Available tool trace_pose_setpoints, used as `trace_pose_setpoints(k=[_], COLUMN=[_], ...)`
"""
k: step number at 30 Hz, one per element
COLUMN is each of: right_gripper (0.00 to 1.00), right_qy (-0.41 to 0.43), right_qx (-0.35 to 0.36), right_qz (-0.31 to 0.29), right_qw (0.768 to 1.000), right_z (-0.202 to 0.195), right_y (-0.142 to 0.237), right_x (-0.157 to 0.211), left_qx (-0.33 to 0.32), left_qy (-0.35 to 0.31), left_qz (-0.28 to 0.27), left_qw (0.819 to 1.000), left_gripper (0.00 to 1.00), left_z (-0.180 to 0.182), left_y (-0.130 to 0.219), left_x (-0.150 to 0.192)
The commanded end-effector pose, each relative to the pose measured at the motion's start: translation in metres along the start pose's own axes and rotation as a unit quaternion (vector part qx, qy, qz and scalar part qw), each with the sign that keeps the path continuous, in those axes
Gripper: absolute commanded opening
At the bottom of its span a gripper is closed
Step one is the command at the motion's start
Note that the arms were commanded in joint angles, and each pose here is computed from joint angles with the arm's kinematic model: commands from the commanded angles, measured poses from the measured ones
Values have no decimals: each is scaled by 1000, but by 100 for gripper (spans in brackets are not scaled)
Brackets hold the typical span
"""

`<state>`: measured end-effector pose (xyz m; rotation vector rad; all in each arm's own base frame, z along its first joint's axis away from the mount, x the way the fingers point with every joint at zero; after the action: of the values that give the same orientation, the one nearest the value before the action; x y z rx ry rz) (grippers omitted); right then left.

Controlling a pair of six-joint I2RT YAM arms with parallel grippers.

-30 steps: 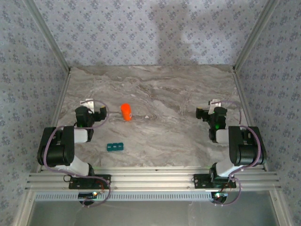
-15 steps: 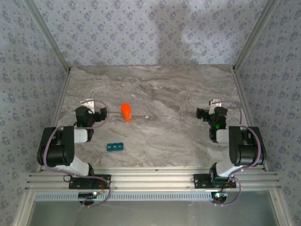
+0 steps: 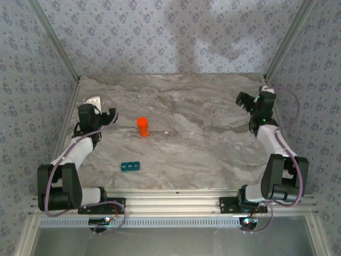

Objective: Sort the pills into containers

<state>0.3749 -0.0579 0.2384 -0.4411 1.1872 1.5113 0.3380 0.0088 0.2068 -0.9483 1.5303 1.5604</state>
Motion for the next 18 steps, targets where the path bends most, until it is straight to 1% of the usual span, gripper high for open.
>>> trace_pose_setpoints(k=[1,3,6,8,11,13,16,18], right_gripper=[100,100,100,100,98,93,91,90], right_qy=[-98,-71,-22,8,65,106,165,209], right_qx=[-53,-98,-128,-144,-169,-194,-222,-244], right_qz=[129,158,212,245,282,314,361,379], right_qw=[985,980,969,959,942,923,891,868], right_z=[12,34,67,88,123,148,180,200], right_y=[-15,-21,-23,-17,1,19,51,73], right_x=[15,20,39,59,93,123,169,198], left_qx=[-24,-40,-56,-65,-72,-73,-83,-83], left_qy=[59,79,101,113,122,122,133,138], left_qz=[51,73,109,123,133,134,134,135], left_qw=[997,993,987,984,981,981,979,978], left_gripper=[99,99,99,99,99,99,99,99], left_z=[3,6,7,9,10,9,11,11], left_y=[25,38,55,67,84,94,105,108], left_x=[-6,-8,-2,3,12,18,27,31])
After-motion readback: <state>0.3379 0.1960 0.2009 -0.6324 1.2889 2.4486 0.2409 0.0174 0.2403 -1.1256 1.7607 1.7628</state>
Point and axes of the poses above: each hand's point on the last joint's axis, 136 mm out from that joint toward the fingers, its own y axis back along the fingers, its own z axis along the line the jaws close on, x = y × z, the point moved 7 cm from there along y, back along the fingers, and after that the axes turned 7 degrees about -y, right-handed, at the moved point
